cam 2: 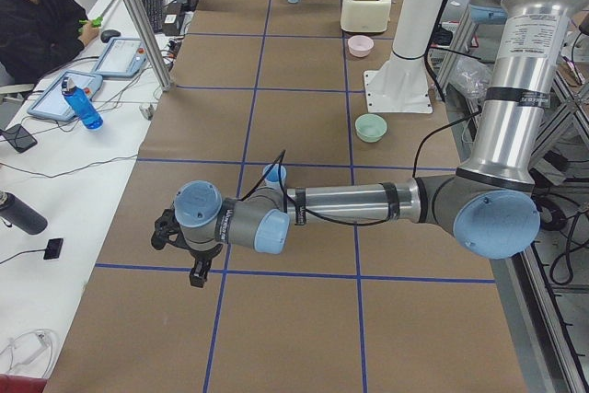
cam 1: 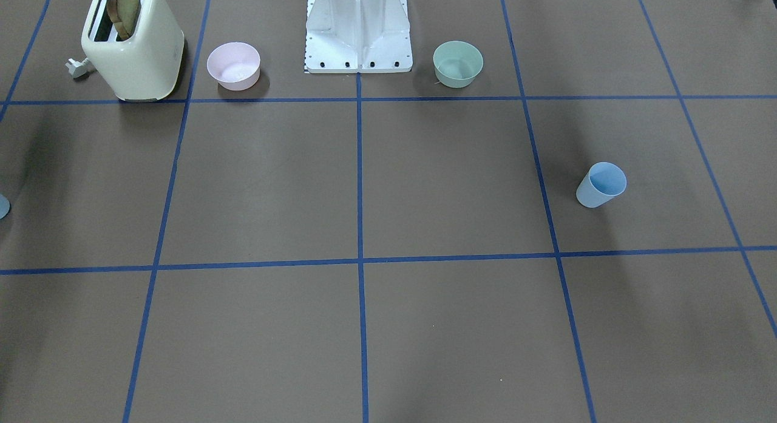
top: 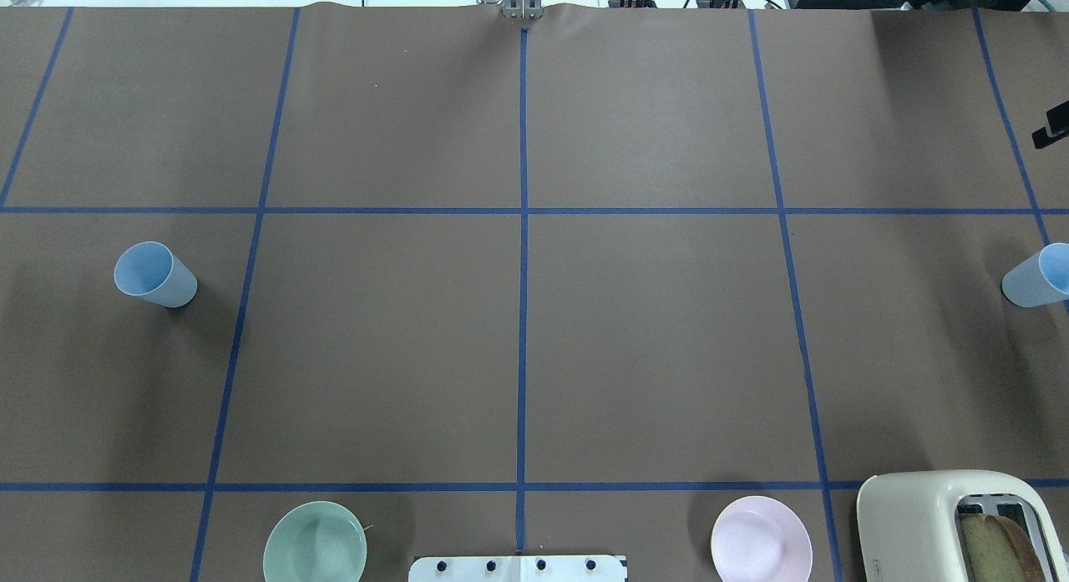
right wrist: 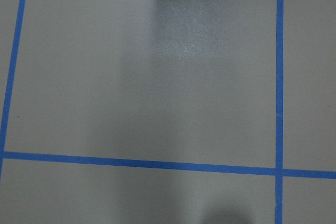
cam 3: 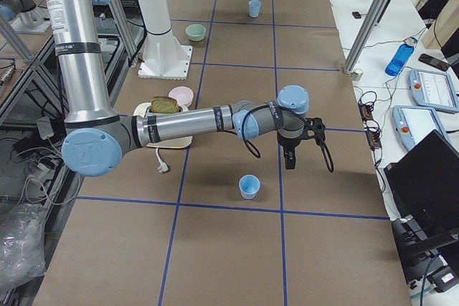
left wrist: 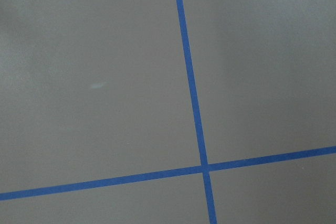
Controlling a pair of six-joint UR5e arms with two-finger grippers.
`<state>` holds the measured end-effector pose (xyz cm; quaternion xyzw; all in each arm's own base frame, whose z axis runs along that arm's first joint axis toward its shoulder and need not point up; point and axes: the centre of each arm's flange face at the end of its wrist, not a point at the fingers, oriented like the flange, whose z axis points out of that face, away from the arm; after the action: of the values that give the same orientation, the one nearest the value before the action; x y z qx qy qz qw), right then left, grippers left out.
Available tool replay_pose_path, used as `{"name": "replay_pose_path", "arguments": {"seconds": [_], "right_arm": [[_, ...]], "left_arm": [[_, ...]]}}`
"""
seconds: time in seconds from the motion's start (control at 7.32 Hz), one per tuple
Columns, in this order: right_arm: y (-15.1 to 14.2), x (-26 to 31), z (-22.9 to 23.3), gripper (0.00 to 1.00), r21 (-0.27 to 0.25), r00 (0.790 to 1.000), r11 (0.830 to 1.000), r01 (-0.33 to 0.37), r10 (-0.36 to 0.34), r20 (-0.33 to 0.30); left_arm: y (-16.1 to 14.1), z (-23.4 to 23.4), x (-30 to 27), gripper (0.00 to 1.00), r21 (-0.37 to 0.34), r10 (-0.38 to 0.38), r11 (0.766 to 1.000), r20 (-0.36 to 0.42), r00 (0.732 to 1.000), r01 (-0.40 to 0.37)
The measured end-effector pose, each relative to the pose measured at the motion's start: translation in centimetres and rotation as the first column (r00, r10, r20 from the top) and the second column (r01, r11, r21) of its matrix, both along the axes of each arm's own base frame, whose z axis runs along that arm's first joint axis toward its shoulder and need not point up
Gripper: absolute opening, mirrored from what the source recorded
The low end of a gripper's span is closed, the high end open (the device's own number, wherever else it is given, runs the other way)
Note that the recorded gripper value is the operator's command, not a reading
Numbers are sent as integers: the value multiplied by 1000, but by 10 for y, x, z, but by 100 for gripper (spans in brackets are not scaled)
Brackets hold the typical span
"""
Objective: Stack blue cups with both arms
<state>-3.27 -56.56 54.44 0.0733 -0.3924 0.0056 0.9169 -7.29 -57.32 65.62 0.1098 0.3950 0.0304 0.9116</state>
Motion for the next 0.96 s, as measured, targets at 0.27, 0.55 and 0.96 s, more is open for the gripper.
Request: {"name": "replay_pose_path", "arguments": {"seconds": [0.27,0.55,0.96], "right_arm": [[0,0,-6,100,13,1000,1000,1,-1,1],[6,-1,4,100,2,1000,1000,7,-7,-2],[66,10,55,100,-18,1000,1000,-2,1,-22]], "left_arm": [[-1,-4,0,98,9,0,1000,-1,1000,0],[-6,-29,4,98,8,-35,999,-18,999,35],[-5,-119,78,98,-59,-96,994,-111,989,90]]}}
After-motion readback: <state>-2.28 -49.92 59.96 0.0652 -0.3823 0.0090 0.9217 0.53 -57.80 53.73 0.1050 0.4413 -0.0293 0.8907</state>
